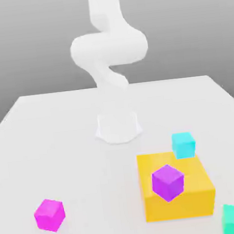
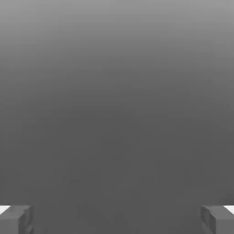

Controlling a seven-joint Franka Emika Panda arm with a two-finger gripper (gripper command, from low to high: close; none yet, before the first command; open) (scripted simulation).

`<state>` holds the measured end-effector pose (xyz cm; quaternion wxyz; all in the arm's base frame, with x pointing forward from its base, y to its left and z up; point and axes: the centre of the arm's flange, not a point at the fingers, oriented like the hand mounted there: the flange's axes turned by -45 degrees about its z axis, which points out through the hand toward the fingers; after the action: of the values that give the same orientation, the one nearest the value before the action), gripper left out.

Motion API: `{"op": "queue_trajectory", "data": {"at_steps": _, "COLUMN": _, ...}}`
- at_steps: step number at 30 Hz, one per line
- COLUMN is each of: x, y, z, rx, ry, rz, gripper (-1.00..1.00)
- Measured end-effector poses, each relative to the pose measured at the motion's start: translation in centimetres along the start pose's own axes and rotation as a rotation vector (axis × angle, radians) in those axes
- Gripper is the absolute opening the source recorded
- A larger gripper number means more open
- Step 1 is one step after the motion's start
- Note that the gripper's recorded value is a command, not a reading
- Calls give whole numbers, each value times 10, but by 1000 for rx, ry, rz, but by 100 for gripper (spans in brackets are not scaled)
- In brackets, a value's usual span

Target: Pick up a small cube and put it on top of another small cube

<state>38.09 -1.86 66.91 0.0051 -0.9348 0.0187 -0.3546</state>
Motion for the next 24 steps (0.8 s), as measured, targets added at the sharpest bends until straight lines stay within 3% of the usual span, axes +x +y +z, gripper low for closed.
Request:
{"op": "queue_trajectory", "data": {"at_steps": 11, "x": -78, "y": 91, "z": 215, "rx": -43, "ry": -326, "rz": 125, "gripper": 0}}
{"op": "queue_trajectory", "data": {"at_steps": 24, "x": -283, "y": 186, "z": 363, "rx": -129, "ry": -695, "rz": 281, "gripper": 0}}
